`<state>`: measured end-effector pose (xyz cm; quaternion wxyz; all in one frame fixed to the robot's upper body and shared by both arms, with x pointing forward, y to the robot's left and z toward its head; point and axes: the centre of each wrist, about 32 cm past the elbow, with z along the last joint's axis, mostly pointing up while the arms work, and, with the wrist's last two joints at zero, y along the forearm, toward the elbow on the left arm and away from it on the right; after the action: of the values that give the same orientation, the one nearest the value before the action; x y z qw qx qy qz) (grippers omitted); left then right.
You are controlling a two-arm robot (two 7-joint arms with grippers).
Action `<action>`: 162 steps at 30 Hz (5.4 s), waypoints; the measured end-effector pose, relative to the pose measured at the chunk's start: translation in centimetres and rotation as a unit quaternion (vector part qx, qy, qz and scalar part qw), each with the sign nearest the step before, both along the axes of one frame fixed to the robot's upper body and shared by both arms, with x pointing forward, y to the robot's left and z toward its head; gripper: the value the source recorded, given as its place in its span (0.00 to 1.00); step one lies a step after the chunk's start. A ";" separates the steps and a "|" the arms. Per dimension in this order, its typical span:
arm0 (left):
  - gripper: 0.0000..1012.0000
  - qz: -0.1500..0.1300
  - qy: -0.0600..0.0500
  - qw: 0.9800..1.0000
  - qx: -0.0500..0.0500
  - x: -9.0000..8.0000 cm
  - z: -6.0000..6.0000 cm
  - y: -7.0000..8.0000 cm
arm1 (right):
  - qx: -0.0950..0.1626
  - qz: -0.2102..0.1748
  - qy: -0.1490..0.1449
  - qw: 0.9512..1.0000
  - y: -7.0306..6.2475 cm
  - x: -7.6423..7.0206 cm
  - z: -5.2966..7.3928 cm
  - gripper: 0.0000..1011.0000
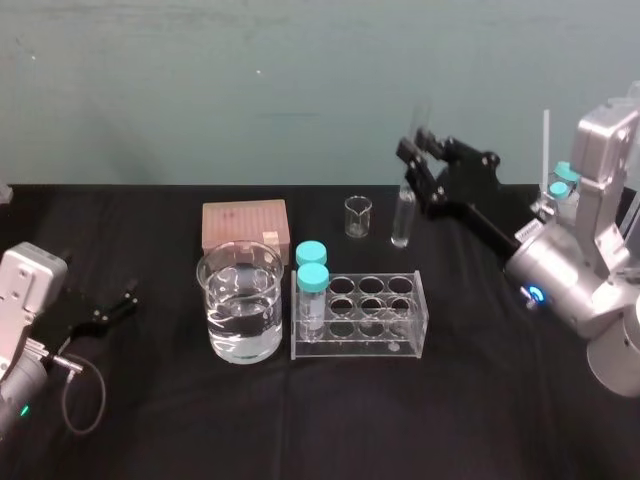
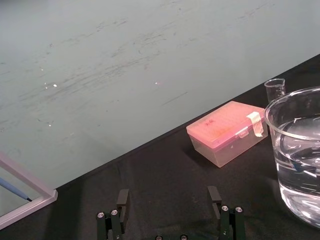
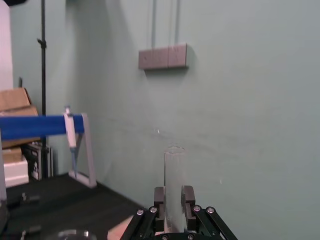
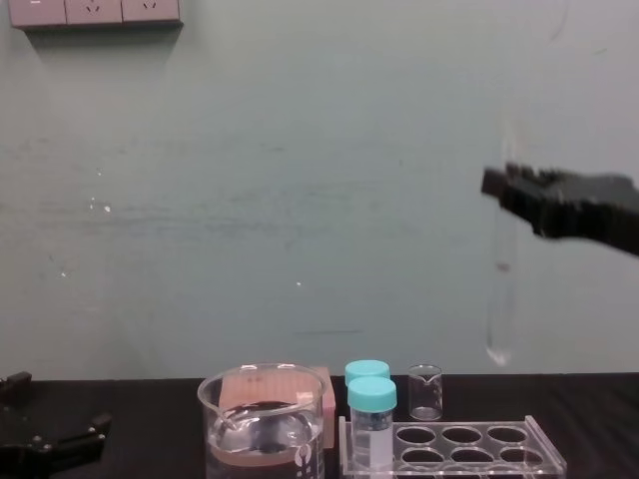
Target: Hold the test tube with one hand and immerse one end into the beaker, then return it to the test tube rack.
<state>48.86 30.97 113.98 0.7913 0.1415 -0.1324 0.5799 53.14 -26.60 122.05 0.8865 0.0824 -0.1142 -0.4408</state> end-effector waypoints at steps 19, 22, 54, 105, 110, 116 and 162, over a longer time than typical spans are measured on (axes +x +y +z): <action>0.99 0.000 0.000 1.000 0.000 0.0 0.0 0.0 | 0.003 -0.026 0.040 0.999 -0.8 -1.2 -2.9 0.23; 0.99 0.000 0.000 1.000 0.000 0.0 0.0 0.0 | 0.008 -0.025 0.037 0.999 -0.6 -1.0 -3.2 0.23; 0.99 0.000 0.000 1.000 0.000 0.0 0.0 0.0 | -0.002 -0.016 0.057 0.998 0.1 0.9 -4.6 0.23; 0.99 0.000 0.000 1.000 0.000 0.0 0.0 0.0 | -0.024 -0.026 0.108 0.994 0.3 1.2 -7.4 0.23; 0.99 0.000 0.000 1.000 0.000 0.0 0.0 0.0 | -0.025 -0.027 0.109 0.993 0.3 1.2 -7.5 0.23; 0.99 0.000 0.000 1.000 0.000 0.0 0.0 0.0 | -0.030 -0.027 0.108 0.993 0.4 1.3 -7.5 0.23; 0.99 0.000 0.000 1.000 0.000 0.0 0.0 0.0 | -0.014 -0.025 0.079 0.997 0.0 1.3 -5.9 0.99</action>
<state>48.86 30.97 113.98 0.7913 0.1415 -0.1324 0.5799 54.49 -26.63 116.10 0.8826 0.0326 -0.0520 -0.4660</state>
